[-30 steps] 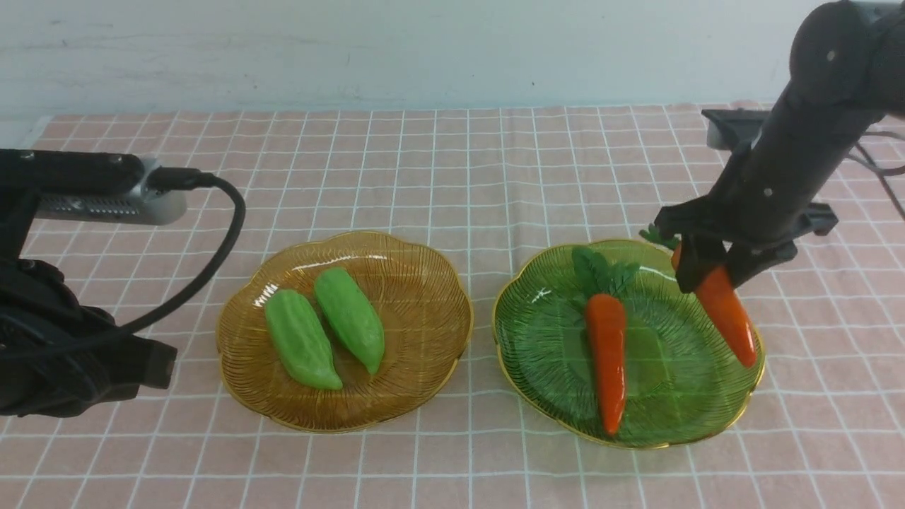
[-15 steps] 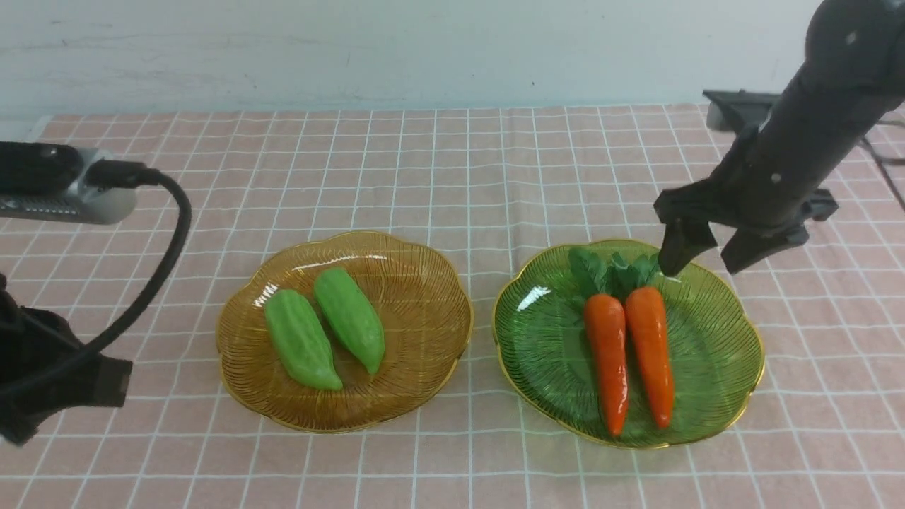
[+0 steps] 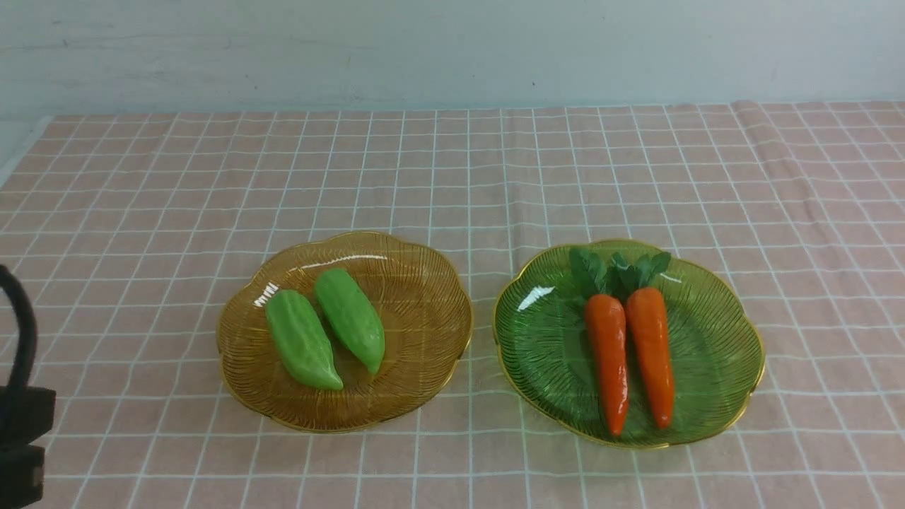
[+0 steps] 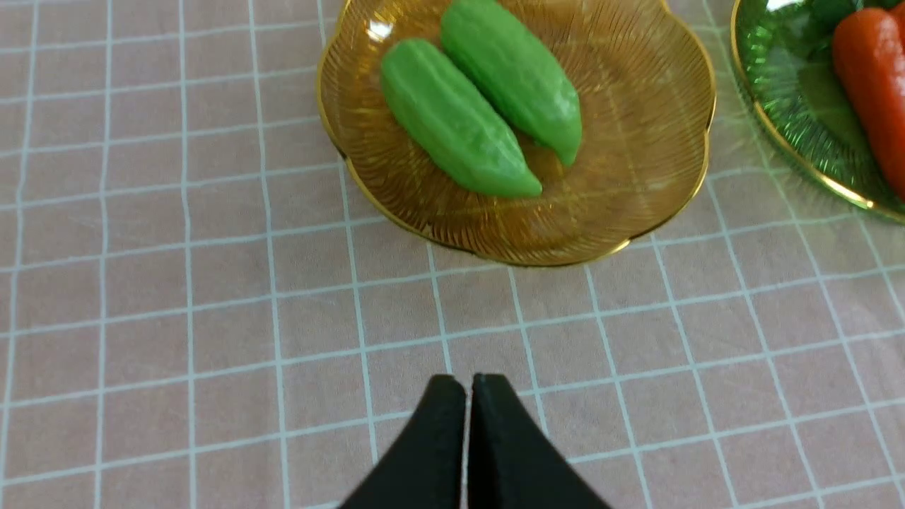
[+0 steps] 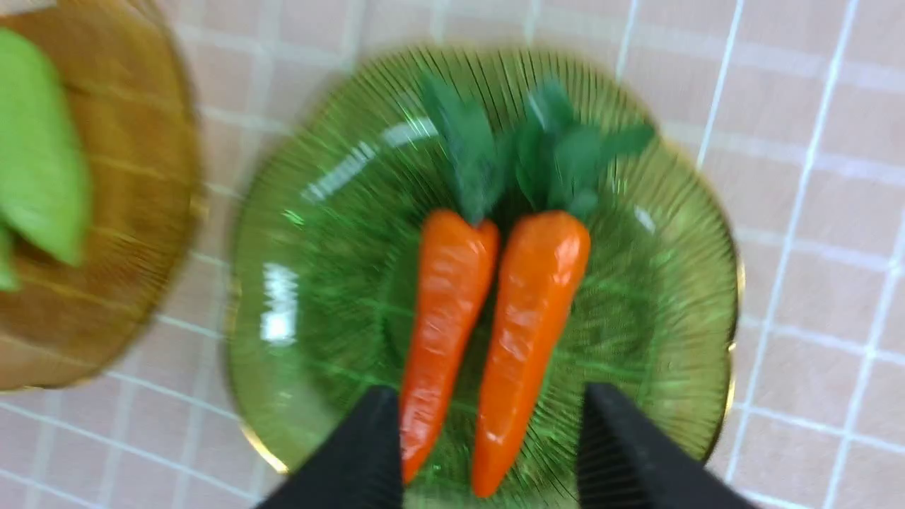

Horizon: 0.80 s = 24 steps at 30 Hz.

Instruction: Put different types of vegetables on the plate.

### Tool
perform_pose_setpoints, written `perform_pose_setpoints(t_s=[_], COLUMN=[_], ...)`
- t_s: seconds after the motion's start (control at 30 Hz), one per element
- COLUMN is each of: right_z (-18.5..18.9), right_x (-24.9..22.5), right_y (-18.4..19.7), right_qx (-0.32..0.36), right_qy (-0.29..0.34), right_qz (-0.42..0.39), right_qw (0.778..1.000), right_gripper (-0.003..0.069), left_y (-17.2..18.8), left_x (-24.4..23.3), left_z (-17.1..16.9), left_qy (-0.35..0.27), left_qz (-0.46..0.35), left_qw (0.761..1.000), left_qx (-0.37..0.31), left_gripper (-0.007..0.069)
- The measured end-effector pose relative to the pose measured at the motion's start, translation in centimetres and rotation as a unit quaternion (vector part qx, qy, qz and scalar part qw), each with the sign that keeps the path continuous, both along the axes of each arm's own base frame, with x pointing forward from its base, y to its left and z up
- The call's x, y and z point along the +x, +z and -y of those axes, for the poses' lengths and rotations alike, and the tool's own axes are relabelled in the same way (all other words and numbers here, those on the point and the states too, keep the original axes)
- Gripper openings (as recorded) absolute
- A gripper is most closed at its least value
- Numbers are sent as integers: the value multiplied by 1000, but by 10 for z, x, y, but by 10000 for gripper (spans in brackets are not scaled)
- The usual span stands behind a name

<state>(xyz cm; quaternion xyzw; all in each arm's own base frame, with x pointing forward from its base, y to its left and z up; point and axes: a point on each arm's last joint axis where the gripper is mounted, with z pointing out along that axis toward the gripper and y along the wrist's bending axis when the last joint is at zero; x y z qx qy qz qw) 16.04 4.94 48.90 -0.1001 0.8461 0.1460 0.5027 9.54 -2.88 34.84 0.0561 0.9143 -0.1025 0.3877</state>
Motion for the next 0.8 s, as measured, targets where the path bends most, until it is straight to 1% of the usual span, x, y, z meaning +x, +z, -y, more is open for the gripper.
perform_pose_setpoints(t_s=[0.1,0.13,0.17,0.2,0.23,0.27,0.5,0.57,0.67,0.7,0.8], right_z=[13,22,27,32,36,39,44,47,48,48,48], right_x=[-51,-80,-97,-109,-121,-126,-134,-144,-146,-146,-145], right_y=[0,-11,-23,-35,-53,-63,-138,-155,-159,-159,-161], right_qx=[27,43,57,68,81,91,118,126,133,133,133], right_qy=[-3,-31,-42,-51,-63,-69,-86,-90,-93,-93,-94], right_qz=[85,177,232,276,327,354,397,442,464,464,463], right_qw=[996,983,970,957,939,928,906,884,871,871,871], right_gripper=[-13,-15,-16,-16,-16,-16,-16,-16,-16,-16,-16], left_y=[0,0,-1,-3,-5,-6,-11,-14,-17,-18,-26], left_x=[-4,-5,-5,-5,-4,-4,-2,-2,-4,-6,-18], left_z=[-1,-1,-1,-2,-1,-1,-1,-1,-2,-2,-6], left_qy=[1,1,1,2,2,2,3,4,4,4,7], left_qz=[13,20,21,20,19,20,24,24,32,35,91], left_qw=[1000,1000,1000,1000,1000,1000,1000,1000,999,999,996], left_qx=[-3,-4,-5,-4,-4,-4,-5,-4,-6,-6,-22], left_gripper=[-3,-3,-3,-3,-3,-3,-3,-3,-3,-3,-3])
